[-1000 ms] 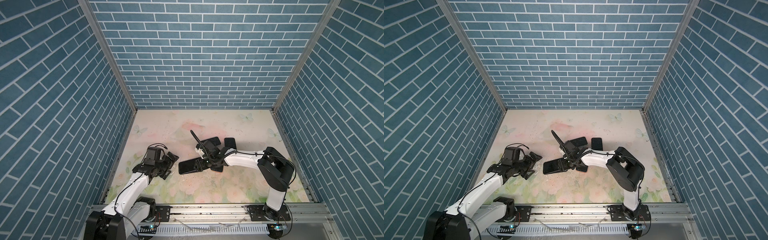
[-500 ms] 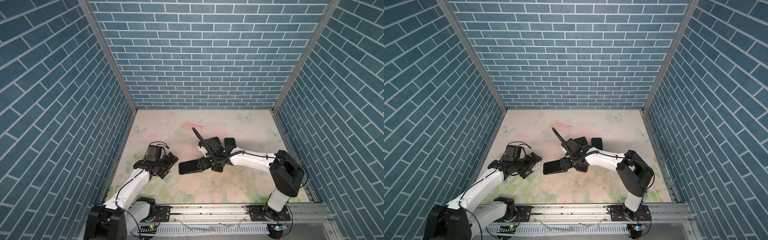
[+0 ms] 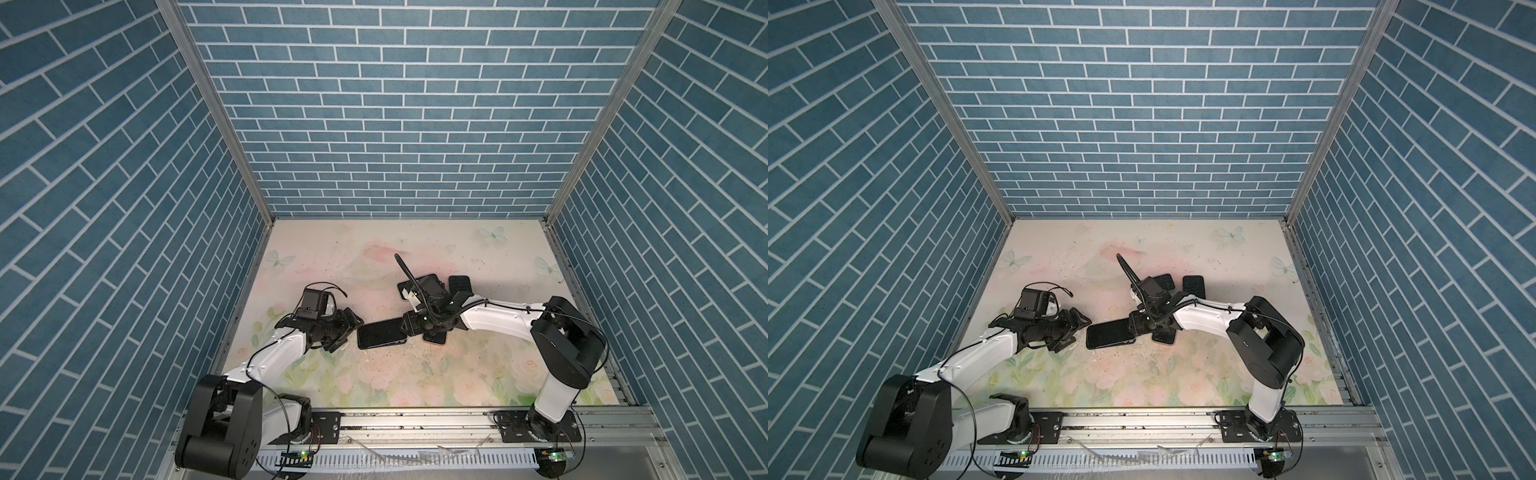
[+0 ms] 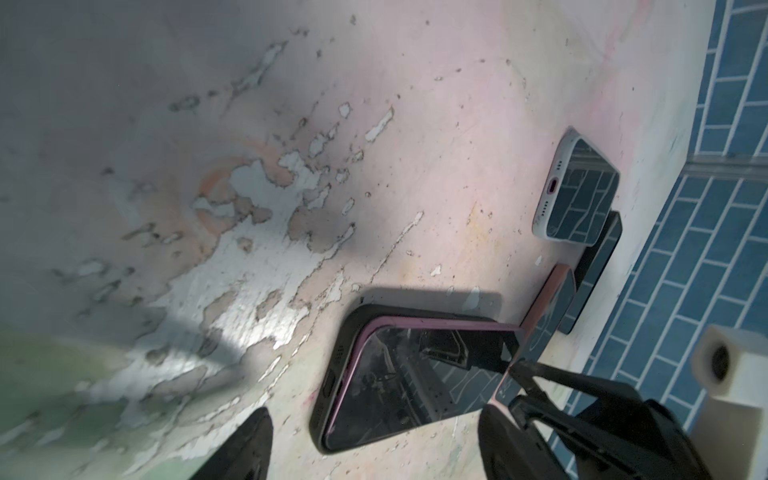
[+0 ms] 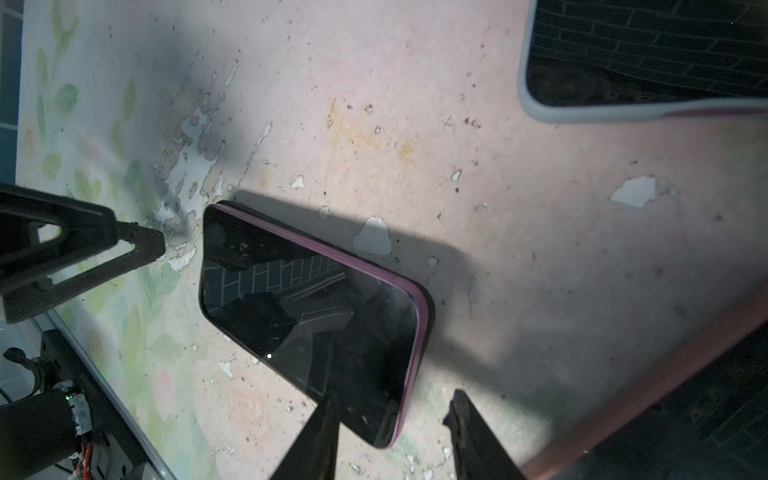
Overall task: Put the phone into the phone case
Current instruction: 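Press the phone into the case with the right gripper while the left holds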
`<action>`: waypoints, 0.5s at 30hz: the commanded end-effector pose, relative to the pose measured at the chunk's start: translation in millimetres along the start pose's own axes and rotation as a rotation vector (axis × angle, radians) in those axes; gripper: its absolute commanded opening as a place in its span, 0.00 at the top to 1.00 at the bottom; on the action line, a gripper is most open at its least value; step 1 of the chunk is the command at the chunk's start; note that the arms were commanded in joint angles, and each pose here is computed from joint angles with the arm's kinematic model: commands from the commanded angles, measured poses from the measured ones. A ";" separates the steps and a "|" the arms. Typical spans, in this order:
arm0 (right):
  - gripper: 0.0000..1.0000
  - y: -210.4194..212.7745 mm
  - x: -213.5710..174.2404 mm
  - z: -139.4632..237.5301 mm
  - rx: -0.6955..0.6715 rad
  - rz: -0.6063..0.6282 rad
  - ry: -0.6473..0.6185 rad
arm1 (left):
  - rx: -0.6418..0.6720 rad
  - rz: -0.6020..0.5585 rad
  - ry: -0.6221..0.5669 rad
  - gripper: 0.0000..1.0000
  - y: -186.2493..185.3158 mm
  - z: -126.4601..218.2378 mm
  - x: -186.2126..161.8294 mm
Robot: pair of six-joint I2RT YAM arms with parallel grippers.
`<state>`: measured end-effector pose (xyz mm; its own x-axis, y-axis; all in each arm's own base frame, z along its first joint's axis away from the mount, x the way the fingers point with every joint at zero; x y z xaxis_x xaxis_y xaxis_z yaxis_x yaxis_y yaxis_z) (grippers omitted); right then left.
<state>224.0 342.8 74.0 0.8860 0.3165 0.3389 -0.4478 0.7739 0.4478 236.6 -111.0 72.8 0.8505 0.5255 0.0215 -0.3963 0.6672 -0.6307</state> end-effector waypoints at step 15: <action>0.66 38.3 11.1 3.3 0.235 -0.002 -0.031 | 0.033 -0.006 0.056 0.53 13.1 -19.5 -9.4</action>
<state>221.1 362.4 75.4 0.8899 0.3109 0.3338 -0.4517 0.7023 0.5502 236.2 -115.5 56.3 0.8649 0.5020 -0.0065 -0.4001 0.6815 -0.6128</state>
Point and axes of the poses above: each gripper's point midway between its finger pads, its own z axis back along the fingers, its own y axis along the line the jaws close on, x = y × z, the point moved 3 cm from there along z, back along the fingers, and after that the axes turned 1 degree about -z, right-handed, at the moved point
